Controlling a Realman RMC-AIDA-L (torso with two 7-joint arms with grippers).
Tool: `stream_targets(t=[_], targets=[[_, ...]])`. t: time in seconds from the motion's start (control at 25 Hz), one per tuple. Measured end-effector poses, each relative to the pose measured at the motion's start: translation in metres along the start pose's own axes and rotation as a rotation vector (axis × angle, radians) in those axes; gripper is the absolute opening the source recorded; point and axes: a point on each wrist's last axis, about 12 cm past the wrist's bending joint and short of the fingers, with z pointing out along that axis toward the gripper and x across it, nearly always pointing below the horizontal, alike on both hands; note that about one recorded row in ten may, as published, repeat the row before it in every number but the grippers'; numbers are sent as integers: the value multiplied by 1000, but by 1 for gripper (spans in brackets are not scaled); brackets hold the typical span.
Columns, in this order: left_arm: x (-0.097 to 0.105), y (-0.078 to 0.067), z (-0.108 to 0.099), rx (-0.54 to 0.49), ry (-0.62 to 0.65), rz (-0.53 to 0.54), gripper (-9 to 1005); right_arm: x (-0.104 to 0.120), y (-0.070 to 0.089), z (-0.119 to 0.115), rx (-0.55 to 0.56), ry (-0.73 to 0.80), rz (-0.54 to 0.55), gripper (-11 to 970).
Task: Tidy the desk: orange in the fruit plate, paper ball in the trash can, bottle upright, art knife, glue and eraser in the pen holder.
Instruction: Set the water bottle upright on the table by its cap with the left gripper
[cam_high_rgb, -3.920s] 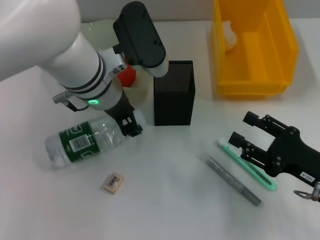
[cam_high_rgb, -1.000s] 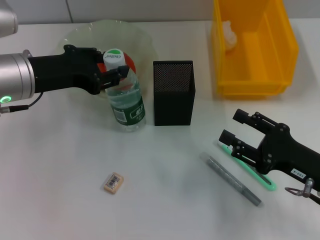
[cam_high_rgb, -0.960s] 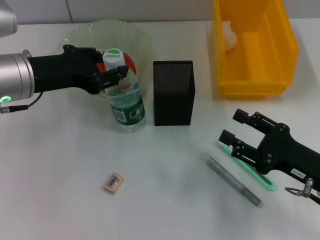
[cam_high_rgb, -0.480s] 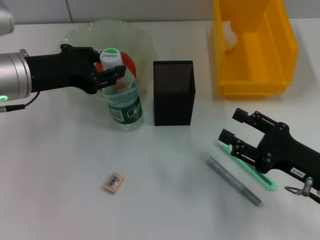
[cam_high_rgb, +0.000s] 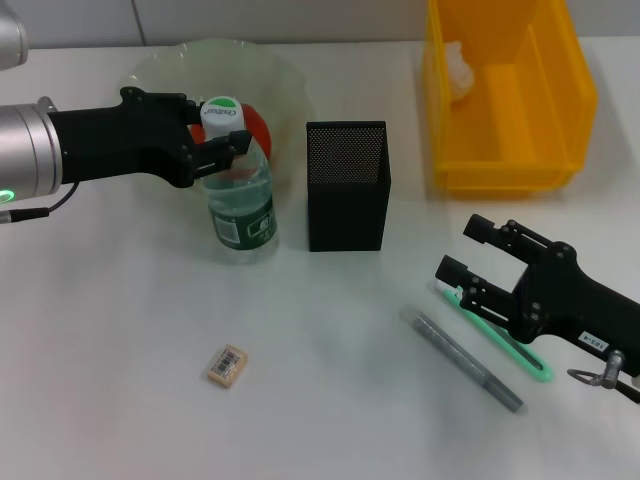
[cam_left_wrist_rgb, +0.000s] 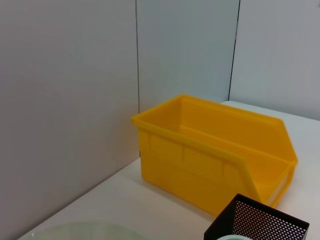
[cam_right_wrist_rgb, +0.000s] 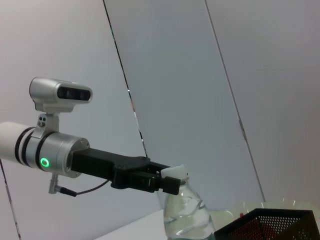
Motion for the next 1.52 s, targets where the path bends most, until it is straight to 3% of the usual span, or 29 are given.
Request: stream_targets(t=[1.08,1.52], targets=[[-1,2,-3,2,-34,-31,507,-1,-1,3,-6,-1,-2,686],[-5,4,-13,-5,-132,-35,684,0,1,3,-6,-2,11,686]])
